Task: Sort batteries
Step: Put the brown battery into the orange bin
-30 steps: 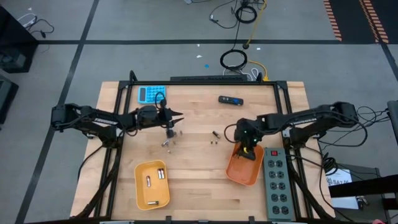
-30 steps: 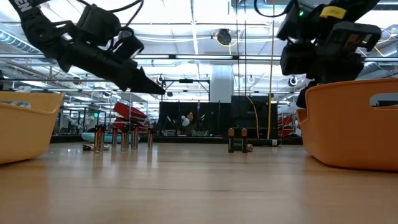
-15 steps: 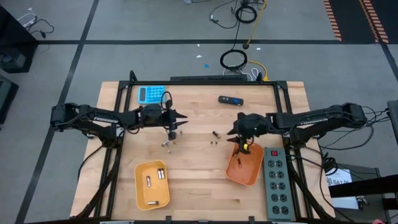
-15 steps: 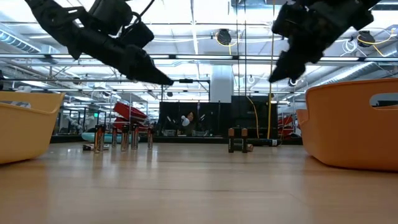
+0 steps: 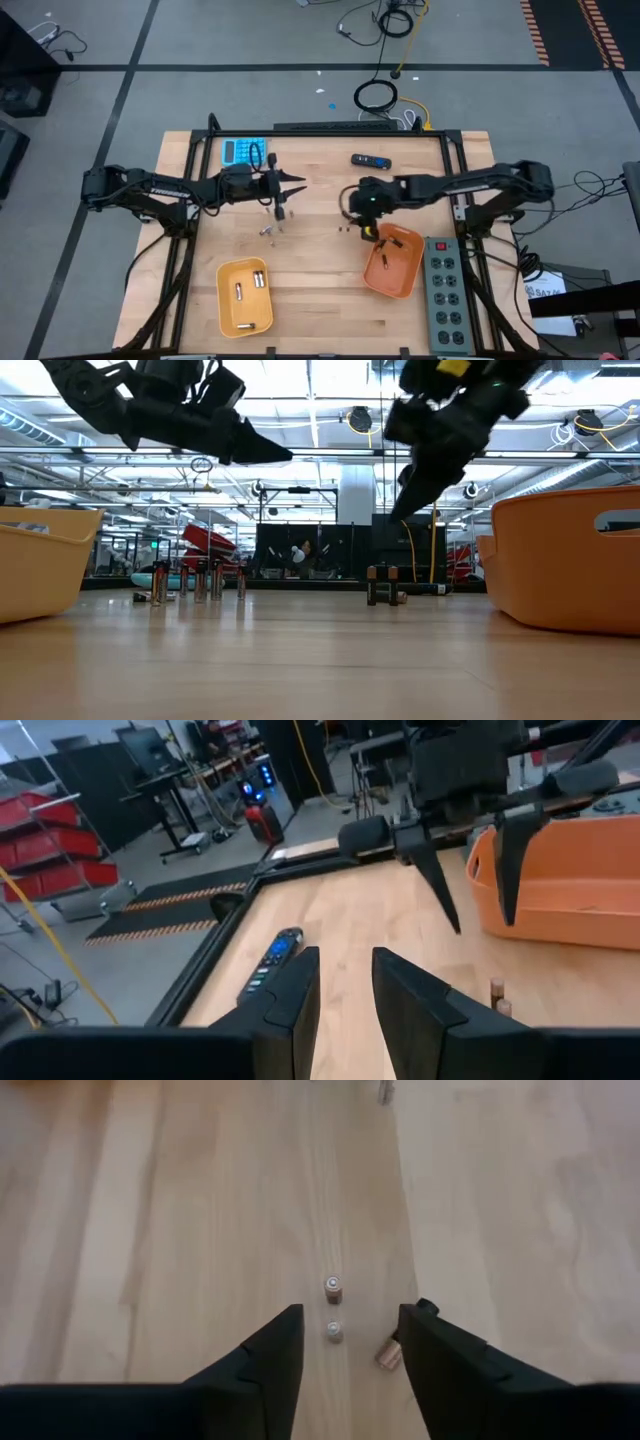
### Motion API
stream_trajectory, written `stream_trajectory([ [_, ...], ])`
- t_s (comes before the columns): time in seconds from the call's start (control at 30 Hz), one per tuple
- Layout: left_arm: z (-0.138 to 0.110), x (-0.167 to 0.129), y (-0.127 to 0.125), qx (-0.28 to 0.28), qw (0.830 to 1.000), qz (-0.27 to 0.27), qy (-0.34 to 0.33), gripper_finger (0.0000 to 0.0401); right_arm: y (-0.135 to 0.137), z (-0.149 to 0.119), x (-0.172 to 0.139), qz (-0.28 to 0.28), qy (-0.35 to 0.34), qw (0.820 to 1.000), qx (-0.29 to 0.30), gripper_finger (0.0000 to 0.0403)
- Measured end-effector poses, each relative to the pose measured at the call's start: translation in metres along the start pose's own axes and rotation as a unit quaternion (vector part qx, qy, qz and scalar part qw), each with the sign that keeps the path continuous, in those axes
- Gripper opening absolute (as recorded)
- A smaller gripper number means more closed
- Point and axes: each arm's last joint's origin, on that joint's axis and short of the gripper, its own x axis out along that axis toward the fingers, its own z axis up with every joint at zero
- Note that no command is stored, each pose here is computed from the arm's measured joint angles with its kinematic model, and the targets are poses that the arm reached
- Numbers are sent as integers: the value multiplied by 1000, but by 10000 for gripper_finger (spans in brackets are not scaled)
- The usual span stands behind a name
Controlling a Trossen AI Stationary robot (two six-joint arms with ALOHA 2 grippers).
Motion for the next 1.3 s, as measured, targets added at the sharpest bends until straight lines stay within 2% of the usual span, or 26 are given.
stream_trajectory([
  [0.2,-2,0,-3,-1,1000,-9,13,105,-2,18,28,0,75,997,-19,185],
  [0.43,-3,0,-3,-13,1000,-10,18,105,-3,32,54,6,112,992,-52,187],
  [0.97,-5,0,-4,-13,999,-12,30,105,-6,16,93,23,164,984,-58,187],
  [1.1,-5,0,-4,-13,999,-12,30,105,-7,15,98,20,162,985,-58,171],
  [1.3,-5,0,-4,-13,999,-12,30,105,-7,13,103,19,162,985,-60,121],
])
